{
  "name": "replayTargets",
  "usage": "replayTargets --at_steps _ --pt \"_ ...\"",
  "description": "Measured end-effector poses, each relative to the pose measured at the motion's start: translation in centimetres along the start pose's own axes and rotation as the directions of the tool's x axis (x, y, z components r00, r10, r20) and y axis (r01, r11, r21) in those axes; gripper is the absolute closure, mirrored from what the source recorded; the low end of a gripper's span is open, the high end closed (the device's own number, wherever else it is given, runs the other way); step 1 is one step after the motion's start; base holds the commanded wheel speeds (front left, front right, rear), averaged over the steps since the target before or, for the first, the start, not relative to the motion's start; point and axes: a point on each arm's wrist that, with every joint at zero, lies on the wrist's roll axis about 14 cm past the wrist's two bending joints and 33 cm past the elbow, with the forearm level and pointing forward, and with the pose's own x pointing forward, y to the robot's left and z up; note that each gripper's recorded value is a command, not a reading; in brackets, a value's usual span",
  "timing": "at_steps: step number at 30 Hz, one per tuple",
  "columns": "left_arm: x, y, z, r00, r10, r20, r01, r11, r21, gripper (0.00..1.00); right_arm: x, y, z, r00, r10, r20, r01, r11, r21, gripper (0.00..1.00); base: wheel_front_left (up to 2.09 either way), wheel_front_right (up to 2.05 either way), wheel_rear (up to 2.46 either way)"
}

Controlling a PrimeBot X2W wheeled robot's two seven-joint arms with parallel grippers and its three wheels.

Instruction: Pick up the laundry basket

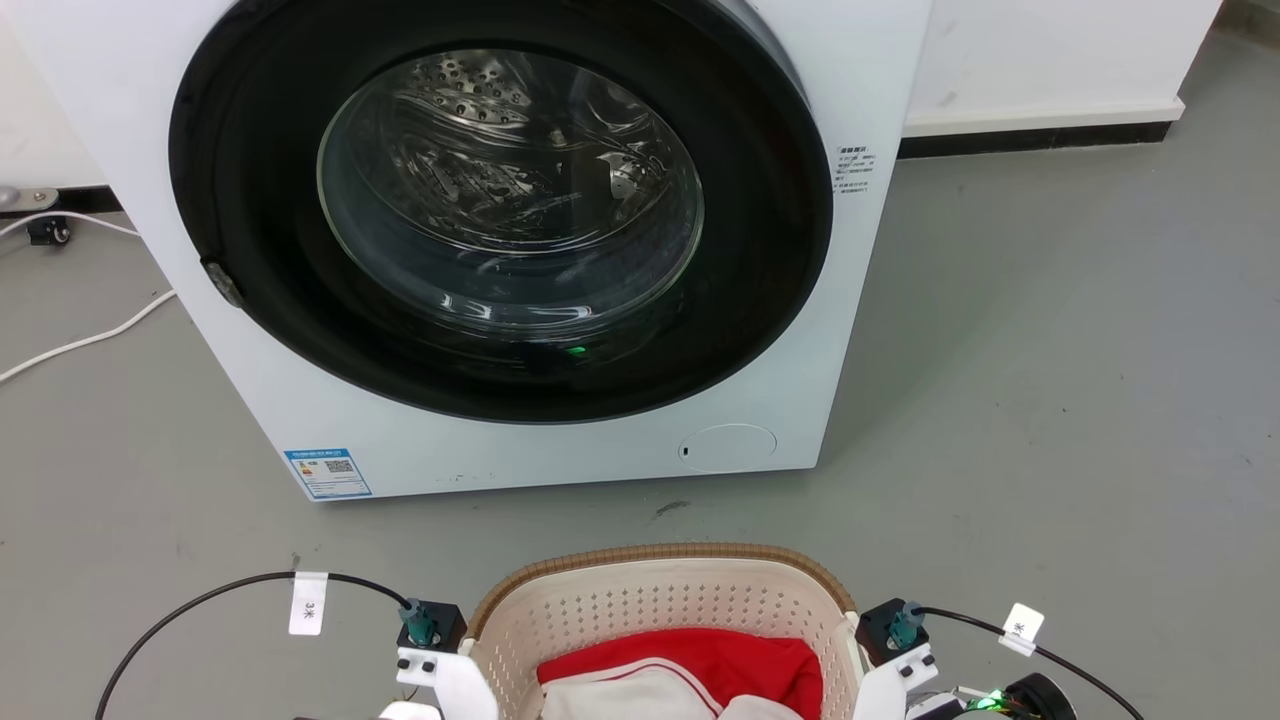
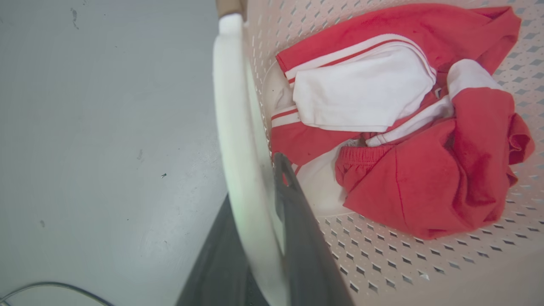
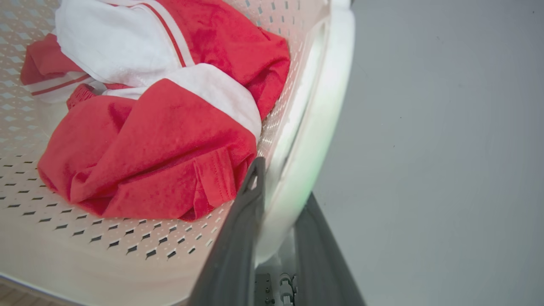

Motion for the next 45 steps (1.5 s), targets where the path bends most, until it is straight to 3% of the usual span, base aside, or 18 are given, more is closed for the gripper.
replayTargets --at_steps 45 --pt "-0.04 -0.07 -0.2 1.0 -0.009 -0.004 0.009 1.0 -0.008 1.0 -0.02 0.04 -0.14 1.0 0.007 -0.012 -0.007 1.0 0.0 1.0 0.0 0.0 0.0"
